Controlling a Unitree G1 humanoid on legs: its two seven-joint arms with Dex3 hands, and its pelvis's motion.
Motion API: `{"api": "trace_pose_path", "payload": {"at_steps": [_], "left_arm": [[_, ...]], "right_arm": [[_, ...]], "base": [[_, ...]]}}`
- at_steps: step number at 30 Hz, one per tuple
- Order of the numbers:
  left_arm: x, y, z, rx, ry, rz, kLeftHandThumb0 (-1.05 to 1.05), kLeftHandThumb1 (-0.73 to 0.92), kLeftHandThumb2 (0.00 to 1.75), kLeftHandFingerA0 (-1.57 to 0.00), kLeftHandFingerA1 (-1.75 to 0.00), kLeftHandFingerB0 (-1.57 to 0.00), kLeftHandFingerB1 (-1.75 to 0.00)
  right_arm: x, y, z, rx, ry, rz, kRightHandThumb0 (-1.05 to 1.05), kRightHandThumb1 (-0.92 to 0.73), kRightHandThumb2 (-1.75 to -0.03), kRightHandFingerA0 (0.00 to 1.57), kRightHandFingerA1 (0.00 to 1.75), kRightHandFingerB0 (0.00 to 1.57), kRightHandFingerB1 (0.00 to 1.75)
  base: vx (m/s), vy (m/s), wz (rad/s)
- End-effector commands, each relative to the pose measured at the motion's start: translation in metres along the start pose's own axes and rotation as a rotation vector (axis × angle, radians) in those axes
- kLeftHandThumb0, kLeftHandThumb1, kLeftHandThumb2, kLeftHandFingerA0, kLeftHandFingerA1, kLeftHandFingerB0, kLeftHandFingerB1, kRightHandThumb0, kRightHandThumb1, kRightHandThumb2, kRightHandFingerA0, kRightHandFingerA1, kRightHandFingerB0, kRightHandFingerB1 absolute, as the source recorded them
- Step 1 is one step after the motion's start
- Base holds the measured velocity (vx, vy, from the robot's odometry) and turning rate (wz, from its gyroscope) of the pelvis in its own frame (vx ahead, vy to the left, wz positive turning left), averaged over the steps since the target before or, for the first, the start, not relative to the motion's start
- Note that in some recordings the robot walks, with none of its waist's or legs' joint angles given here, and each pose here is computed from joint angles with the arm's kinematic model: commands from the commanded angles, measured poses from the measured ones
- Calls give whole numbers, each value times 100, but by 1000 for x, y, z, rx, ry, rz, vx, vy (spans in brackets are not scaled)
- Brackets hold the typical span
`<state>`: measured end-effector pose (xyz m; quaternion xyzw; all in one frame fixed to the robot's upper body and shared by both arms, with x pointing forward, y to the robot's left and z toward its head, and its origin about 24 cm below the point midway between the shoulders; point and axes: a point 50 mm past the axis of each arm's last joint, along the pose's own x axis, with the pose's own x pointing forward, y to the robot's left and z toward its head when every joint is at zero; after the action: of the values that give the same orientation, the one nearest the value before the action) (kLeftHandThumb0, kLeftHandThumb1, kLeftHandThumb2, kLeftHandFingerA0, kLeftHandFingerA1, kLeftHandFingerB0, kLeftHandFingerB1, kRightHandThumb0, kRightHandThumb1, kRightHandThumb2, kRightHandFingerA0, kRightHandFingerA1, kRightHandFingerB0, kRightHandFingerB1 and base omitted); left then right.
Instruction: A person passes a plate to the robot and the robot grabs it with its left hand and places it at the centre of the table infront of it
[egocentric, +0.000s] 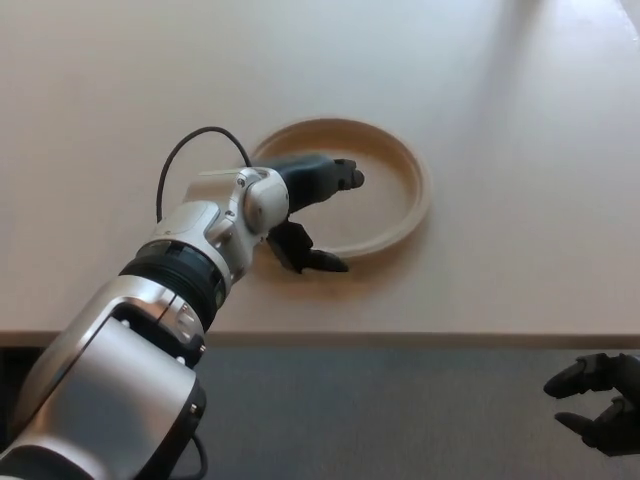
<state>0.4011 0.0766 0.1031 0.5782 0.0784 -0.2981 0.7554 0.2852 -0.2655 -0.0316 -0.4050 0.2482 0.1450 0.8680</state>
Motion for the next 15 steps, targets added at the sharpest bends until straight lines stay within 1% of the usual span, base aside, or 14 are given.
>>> {"api": "trace_pose_path", "payload": {"at_steps": [1, 2, 3, 4, 8, 9, 10, 12, 14, 15], "left_arm": [[-3, -8, -7, -218, 59, -258, -105, 78, 118, 0, -1, 0, 0], [-3, -7, -7, -218, 65, -265, -103, 75, 90, 0, -13, 0, -9], [-3, -6, -8, -222, 64, -270, -103, 75, 90, 0, -13, 0, -9], [-3, -7, -7, -196, 73, -289, -97, 82, 125, 0, -18, 0, -6], [-5, -1, -6, -199, 110, -294, -97, 80, 123, 0, -16, 0, -6], [-5, 0, -6, -197, 95, -293, -98, 82, 125, 0, -14, 0, -4], [-5, 2, -6, -227, 70, -272, -105, 84, 122, 0, -1, 0, 0], [-6, 6, -6, -276, 28, -226, -102, 83, 120, 0, -2, 0, -2], [-7, 11, -5, -279, 17, -204, -105, 82, 121, 0, 0, 0, 0], [-11, 27, 0, -171, -8, -141, -103, 78, 102, 0, -4, 0, -2]], "right_arm": [[-2, -7, -5, -31, 40, 27, -57, -66, -59, 72, 64, 56, 53], [-1, -7, -4, -26, 40, 27, -57, -66, -59, 72, 64, 56, 52], [-1, -7, -4, -22, 39, 26, -57, -66, -59, 72, 64, 56, 52], [-1, -8, -3, -25, 36, 26, -57, -66, -59, 72, 64, 56, 52], [0, -10, -2, -13, 35, 21, -55, -65, -58, 72, 64, 55, 52], [0, -10, -2, -13, 34, 19, -56, -65, -58, 72, 64, 56, 52], [0, -10, -2, -9, 31, 18, -56, -64, -58, 72, 65, 56, 53], [0, -10, -1, -3, 29, 17, -56, -64, -58, 73, 65, 56, 53], [0, -10, -1, -6, 28, 19, -57, -65, -60, 73, 65, 56, 53], [-1, -10, -1, -3, 21, 19, -58, -64, -59, 74, 67, 56, 54]], "base": [[0, 0, 0], [0, 0, 0], [0, 0, 0], [0, 0, 0], [0, 0, 0], [0, 0, 0], [0, 0, 0], [0, 0, 0], [0, 0, 0], [0, 0, 0]]}}
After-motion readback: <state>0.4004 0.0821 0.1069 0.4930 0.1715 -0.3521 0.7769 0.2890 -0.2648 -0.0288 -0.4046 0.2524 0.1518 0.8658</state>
